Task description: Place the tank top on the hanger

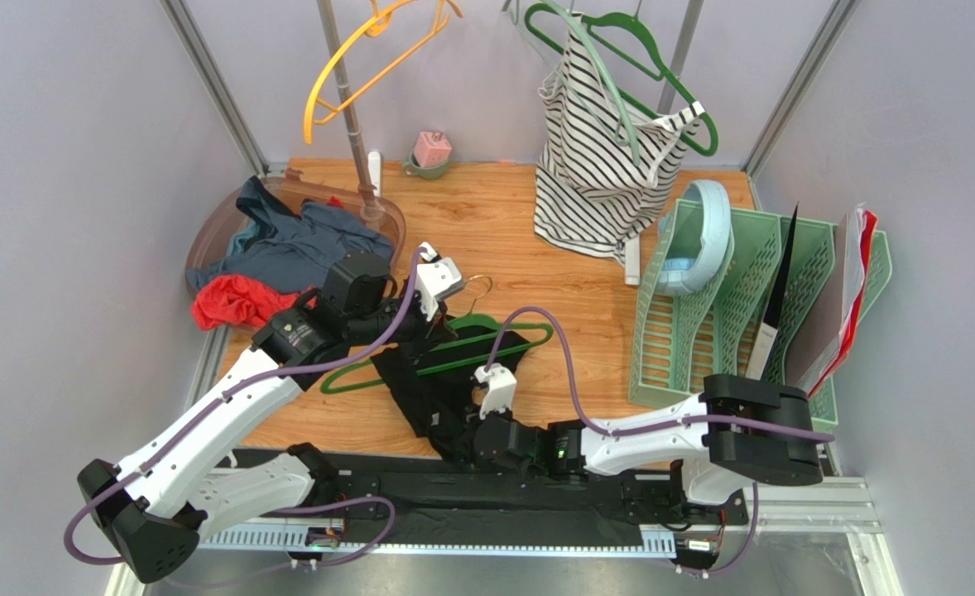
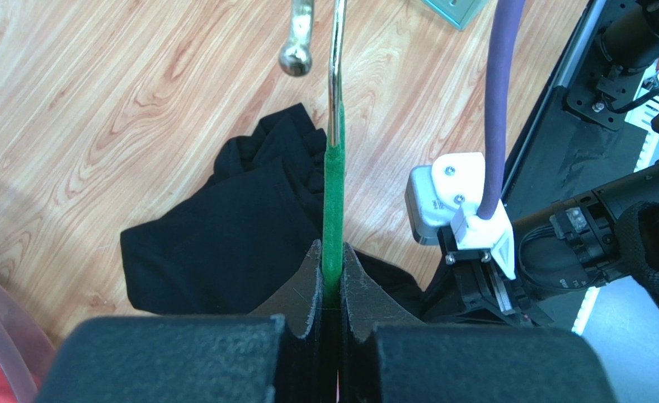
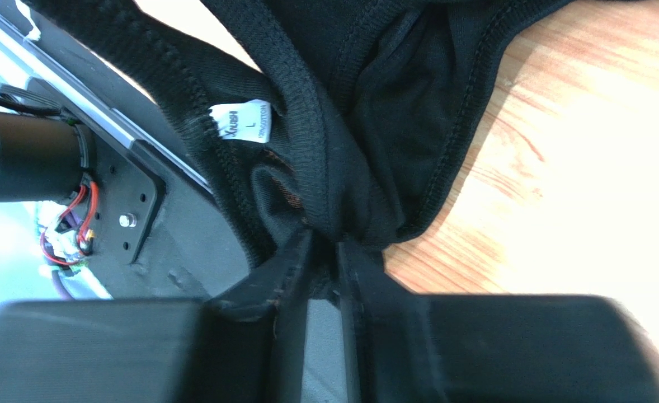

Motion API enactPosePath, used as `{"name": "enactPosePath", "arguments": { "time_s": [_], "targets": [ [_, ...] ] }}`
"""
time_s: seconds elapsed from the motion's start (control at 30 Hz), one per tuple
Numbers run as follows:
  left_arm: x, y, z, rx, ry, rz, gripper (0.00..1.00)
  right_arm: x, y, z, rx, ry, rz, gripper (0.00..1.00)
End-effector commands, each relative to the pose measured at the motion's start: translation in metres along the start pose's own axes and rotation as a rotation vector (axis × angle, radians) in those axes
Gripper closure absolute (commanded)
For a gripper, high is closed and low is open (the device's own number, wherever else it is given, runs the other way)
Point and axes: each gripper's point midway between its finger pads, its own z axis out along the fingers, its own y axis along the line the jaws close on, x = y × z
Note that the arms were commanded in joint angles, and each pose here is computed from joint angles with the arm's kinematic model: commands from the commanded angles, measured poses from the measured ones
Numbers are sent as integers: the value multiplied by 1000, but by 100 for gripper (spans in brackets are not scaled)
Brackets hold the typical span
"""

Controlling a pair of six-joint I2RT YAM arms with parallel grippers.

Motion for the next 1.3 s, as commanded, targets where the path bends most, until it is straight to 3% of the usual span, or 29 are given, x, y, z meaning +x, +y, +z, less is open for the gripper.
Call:
{"name": "enactPosePath", "arguments": {
  "time_s": [0.0, 0.07, 0.1, 0.37, 0.6, 0.97, 1.27],
  "targets": [
    [-14, -1, -7, -7, -55, 32, 100, -12, 12, 1, -2, -37, 13, 87],
    [-14, -1, -8, -10, -56, 35, 100, -16, 4, -3, 31, -51, 5, 99],
    [-15, -1, -8, -13, -58, 35, 100, -23, 4, -9, 29, -70, 11, 100],
    [-22, 5, -24, -83, -112, 63, 100, -40, -66, -41, 175, -152, 48, 100],
    [-27, -15, -23, 28, -150, 79, 100, -68, -118, -56, 256, -232, 116, 100],
    [-29, -25, -24, 86, -172, 96, 100, -125, -172, -76, 362, -361, 146, 100],
    [-29, -23, -24, 74, -172, 97, 100, -144, -203, -94, 410, -416, 169, 100]
  ]
}}
